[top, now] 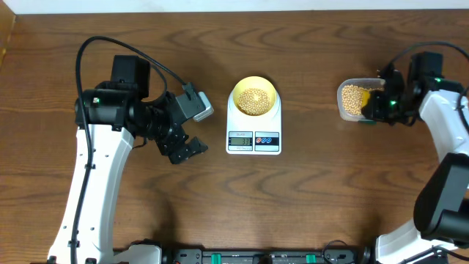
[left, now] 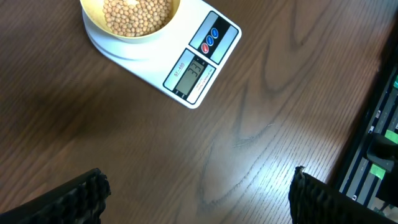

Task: Scoop item into bowl and weigh 50g on scale
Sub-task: 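Dip the scoop into the soybeans and scoop up another load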

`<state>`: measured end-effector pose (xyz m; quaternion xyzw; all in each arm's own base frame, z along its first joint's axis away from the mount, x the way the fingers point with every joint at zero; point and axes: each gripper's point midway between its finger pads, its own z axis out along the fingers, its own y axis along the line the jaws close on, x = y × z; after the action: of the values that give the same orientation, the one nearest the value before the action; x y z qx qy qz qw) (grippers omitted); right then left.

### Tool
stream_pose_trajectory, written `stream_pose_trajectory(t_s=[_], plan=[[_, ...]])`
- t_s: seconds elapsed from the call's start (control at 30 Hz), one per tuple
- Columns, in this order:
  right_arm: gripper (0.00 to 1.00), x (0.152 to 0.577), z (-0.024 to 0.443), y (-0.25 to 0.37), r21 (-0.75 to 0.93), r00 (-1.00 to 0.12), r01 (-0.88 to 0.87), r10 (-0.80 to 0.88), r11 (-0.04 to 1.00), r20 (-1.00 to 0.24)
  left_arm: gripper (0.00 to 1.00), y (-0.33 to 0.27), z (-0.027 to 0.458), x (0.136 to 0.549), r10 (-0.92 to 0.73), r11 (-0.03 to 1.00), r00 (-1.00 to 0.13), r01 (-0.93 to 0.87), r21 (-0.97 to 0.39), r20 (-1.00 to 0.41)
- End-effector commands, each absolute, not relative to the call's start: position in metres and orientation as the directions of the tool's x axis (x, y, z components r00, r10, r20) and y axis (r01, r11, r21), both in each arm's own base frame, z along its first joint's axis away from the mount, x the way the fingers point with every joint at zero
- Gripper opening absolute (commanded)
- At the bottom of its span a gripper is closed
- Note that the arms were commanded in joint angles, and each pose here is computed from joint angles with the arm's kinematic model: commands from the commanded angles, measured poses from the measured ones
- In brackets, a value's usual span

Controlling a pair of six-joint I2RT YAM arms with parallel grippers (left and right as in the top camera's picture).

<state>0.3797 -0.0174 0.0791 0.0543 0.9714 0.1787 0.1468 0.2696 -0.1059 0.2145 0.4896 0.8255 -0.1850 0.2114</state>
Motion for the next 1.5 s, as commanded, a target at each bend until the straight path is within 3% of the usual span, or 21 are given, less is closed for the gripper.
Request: stream_pose_trajectory(t_s=[0.0, 0.33, 0.73, 1.13, 1.47], plan=[[0.01, 0.38, 0.09, -0.003, 0.521, -0.944, 0.047, 0.208, 0.852, -0.255, 0.95, -0.108, 0.216, 0.27, 0.733, 0.434, -0.415, 0.895, -0.099, -0.539], [0.01, 0.376, 0.093, -0.035, 0.553, -0.921, 0.124, 0.303, 0.824, -0.244, 0.95, -0.108, 0.216, 0.27, 0.733, 0.434, -0.415, 0.895, -0.099, -0.539], [0.01, 0.372, 0.115, -0.062, 0.709, -0.867, 0.16, 0.441, 0.686, -0.231, 0.95, -0.108, 0.216, 0.27, 0.733, 0.434, -0.415, 0.895, -0.099, -0.539], [0.01, 0.372, 0.145, -0.079, 0.838, -0.809, 0.108, 0.537, 0.534, -0.238, 0.95, -0.108, 0.216, 0.27, 0.733, 0.434, -0.415, 0.895, -0.099, -0.539], [0.01, 0.375, 0.176, -0.06, 0.91, -0.807, -0.04, 0.523, 0.412, -0.272, 0.95, -0.108, 0.216, 0.27, 0.733, 0.434, -0.415, 0.895, -0.099, -0.539]])
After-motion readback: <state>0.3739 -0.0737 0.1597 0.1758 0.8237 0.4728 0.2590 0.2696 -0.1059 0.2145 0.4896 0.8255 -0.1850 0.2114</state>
